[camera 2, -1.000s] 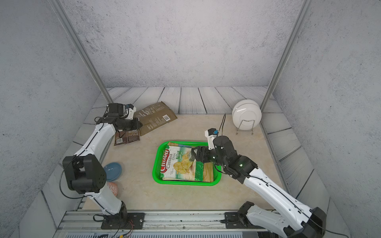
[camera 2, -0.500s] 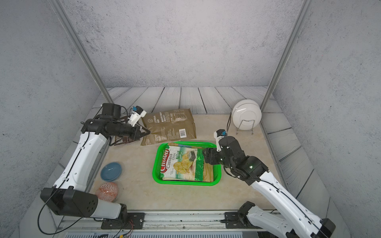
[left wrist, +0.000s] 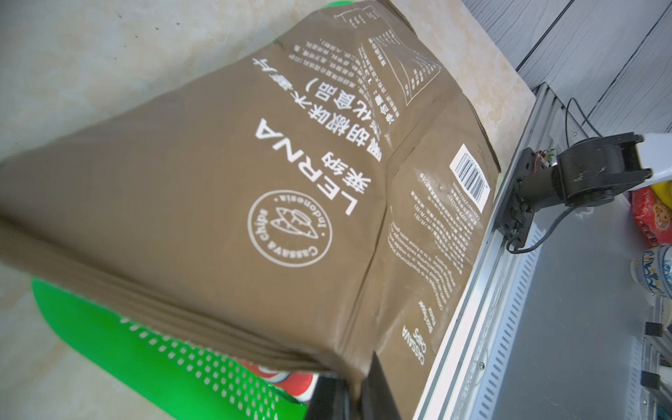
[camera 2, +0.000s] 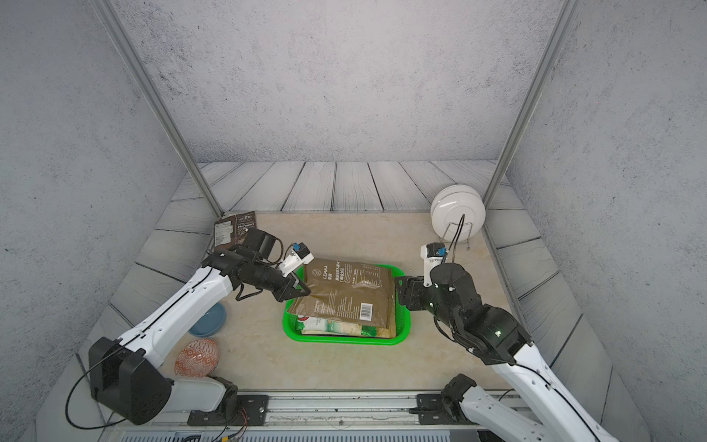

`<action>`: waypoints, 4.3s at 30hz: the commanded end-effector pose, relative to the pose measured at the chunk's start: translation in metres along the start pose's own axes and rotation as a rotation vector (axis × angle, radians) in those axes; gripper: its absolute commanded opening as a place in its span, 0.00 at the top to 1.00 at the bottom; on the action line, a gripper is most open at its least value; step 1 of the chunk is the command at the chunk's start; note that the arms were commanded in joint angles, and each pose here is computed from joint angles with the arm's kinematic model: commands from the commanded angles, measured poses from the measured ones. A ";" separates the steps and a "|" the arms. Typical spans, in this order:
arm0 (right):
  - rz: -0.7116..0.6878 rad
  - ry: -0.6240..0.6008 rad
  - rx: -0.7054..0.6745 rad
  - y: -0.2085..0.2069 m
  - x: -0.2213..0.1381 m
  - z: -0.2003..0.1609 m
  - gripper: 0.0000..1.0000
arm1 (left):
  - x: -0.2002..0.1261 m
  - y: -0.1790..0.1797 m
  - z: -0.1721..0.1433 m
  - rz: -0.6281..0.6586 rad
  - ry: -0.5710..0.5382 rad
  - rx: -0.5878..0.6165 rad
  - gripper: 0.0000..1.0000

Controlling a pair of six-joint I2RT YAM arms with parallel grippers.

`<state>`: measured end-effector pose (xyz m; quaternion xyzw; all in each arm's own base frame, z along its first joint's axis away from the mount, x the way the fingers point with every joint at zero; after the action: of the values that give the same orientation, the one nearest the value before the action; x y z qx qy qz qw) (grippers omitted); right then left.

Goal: Put the potato chips into the basket
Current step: Place the potato chip in the basket, then pick up the potato chip from the corner of the board.

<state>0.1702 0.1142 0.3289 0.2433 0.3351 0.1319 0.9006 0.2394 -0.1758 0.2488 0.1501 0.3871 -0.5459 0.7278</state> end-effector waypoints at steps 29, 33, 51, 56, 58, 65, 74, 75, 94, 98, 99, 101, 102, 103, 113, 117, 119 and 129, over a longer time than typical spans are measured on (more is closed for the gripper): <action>-0.039 0.218 0.020 -0.007 0.074 -0.034 0.29 | 0.001 -0.017 -0.005 0.117 0.020 0.204 0.20; -0.022 0.252 0.041 -0.006 0.088 -0.033 0.30 | -0.015 -0.011 0.017 0.219 -0.042 0.257 0.18; -0.047 0.378 0.142 -0.040 0.141 -0.069 0.75 | 0.066 0.050 0.038 0.256 0.146 0.201 0.33; -0.102 0.396 0.163 -0.059 0.153 -0.085 0.76 | 0.079 0.055 0.002 0.294 0.263 0.174 0.37; -0.123 0.414 0.168 -0.066 0.157 -0.092 0.77 | 0.079 0.050 -0.010 0.279 0.278 0.174 0.37; -0.172 0.463 0.166 -0.081 0.169 -0.107 0.80 | 0.071 0.030 -0.031 0.231 0.277 0.174 0.35; -0.157 0.409 0.091 -0.067 0.142 -0.082 0.68 | 0.050 0.008 -0.026 0.154 0.227 0.187 0.34; -0.145 0.397 0.080 -0.063 0.136 -0.077 0.66 | 0.046 0.006 -0.025 0.156 0.224 0.192 0.34; 0.020 0.184 0.024 -0.030 0.069 -0.032 0.32 | -0.053 0.110 -0.029 0.903 0.389 0.069 0.27; 0.015 0.194 0.025 -0.033 0.074 -0.036 0.32 | -0.050 0.156 -0.045 1.114 0.594 0.095 0.28; 0.019 0.195 0.026 -0.032 0.076 -0.037 0.32 | -0.047 0.164 -0.050 1.115 0.612 0.088 0.28; 0.024 0.200 0.034 -0.032 0.078 -0.038 0.32 | -0.043 0.175 -0.055 1.112 0.620 0.057 0.28; 0.031 0.203 0.037 -0.031 0.079 -0.038 0.32 | -0.039 0.180 -0.057 1.108 0.631 0.045 0.28; 0.035 0.206 0.042 -0.031 0.081 -0.039 0.32 | -0.036 0.184 -0.058 1.109 0.642 0.041 0.28; 0.022 0.208 0.054 -0.036 0.089 -0.044 0.32 | 0.009 0.220 -0.085 1.071 0.763 -0.029 0.28; 0.022 0.185 0.071 -0.043 0.094 -0.049 0.31 | 0.015 0.232 -0.098 1.074 0.811 -0.065 0.27; 0.042 0.185 0.078 -0.042 0.095 -0.051 0.32 | 0.014 0.236 -0.103 1.078 0.826 -0.078 0.27; 0.063 0.224 0.093 -0.039 0.102 -0.054 0.32 | 0.013 0.250 -0.125 1.061 0.898 -0.140 0.27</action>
<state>0.2097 0.1378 0.2154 0.2697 0.4317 0.1628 0.8452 0.4188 -0.0186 0.1128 0.4830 0.5451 0.0187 0.6850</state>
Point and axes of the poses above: each gripper's point midway between its finger pads, its own x axis out along the fingers, its own y axis along the line the jaws close on, z = x × y, the point moved 7 cm from there along -x, back along the fingers, and after that the axes turned 14 degrees about x, right-handed, at the moved point
